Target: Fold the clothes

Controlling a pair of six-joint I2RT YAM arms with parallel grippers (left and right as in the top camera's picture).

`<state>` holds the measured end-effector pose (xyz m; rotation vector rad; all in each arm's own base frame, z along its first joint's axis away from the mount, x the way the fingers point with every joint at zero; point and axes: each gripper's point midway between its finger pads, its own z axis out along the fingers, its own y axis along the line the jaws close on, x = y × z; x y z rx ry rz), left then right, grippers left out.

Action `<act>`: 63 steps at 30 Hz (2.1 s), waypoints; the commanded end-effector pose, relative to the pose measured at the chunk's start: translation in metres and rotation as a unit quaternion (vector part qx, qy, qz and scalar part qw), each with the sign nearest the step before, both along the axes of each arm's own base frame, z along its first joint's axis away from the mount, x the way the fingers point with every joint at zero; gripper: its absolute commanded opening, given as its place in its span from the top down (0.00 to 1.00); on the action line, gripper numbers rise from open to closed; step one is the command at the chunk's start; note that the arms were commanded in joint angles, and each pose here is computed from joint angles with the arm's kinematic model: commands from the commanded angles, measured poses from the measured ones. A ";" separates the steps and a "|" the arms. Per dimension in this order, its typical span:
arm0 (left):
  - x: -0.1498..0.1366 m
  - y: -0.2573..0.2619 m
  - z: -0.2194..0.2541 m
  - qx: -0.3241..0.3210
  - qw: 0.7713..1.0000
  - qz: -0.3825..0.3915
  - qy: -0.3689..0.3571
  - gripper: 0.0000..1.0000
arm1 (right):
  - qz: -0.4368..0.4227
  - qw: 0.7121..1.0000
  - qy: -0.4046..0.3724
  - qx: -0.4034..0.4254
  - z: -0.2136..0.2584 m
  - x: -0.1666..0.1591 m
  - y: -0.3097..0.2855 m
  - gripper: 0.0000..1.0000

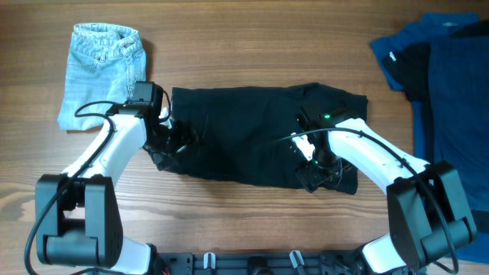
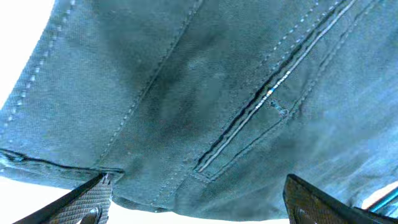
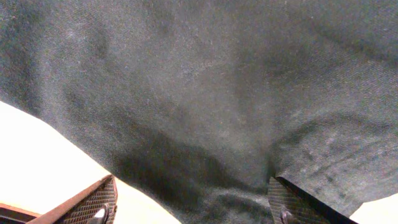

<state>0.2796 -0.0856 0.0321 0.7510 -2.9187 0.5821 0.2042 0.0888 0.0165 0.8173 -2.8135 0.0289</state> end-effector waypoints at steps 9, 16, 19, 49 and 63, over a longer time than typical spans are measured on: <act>-0.012 0.019 -0.028 0.056 0.997 0.049 0.008 0.09 | 0.000 1.000 -0.001 -0.006 -0.001 0.002 0.000 0.22; -0.013 0.020 -0.034 0.056 0.997 0.061 0.008 0.12 | 0.000 1.000 0.000 -0.006 -0.001 0.002 0.000 0.21; -0.018 0.020 -0.034 0.057 0.996 0.060 0.018 0.14 | 0.000 1.000 -0.001 -0.006 -0.001 0.002 0.000 0.21; -0.021 0.044 -0.037 0.124 0.984 0.123 0.033 0.86 | 0.001 1.000 0.000 -0.006 -0.001 0.002 0.000 0.21; -0.014 0.065 -0.039 0.184 0.976 0.117 0.009 0.34 | 0.000 1.000 0.000 -0.006 -0.001 0.002 0.000 0.21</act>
